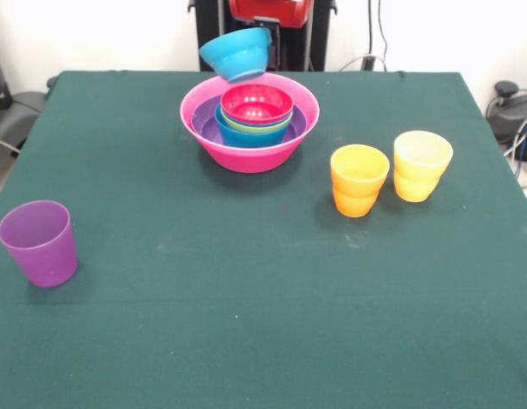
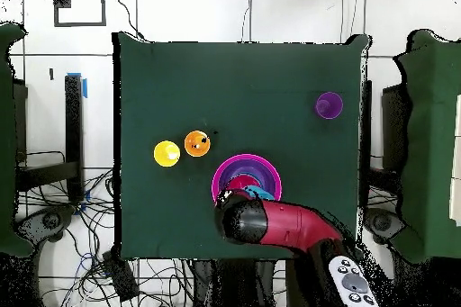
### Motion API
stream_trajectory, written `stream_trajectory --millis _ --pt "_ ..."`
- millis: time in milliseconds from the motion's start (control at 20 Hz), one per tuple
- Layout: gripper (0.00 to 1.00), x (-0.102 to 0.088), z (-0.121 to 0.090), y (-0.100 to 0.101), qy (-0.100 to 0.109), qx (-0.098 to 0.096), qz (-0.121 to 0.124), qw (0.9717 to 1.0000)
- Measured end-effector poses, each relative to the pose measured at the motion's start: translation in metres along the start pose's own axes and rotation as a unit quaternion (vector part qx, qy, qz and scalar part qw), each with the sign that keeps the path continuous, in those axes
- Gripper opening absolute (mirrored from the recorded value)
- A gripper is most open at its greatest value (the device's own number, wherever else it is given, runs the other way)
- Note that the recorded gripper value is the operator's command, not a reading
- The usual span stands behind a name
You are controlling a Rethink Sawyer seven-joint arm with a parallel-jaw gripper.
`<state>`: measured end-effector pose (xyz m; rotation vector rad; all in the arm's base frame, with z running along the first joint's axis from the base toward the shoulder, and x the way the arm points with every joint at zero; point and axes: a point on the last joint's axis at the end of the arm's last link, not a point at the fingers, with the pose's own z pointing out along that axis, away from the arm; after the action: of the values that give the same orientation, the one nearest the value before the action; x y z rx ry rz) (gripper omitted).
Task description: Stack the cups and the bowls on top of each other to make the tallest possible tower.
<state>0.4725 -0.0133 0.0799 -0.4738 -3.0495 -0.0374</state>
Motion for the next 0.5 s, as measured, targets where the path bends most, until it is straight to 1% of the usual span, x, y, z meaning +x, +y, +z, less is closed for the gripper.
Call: stream_trajectory --millis 150,500 --pt "0.00 0.006 0.002 -0.001 -0.001 -0.001 0.001 1.0000" --pt "0.00 0.013 0.005 -0.003 -0.016 -0.001 -0.002 0.9999"
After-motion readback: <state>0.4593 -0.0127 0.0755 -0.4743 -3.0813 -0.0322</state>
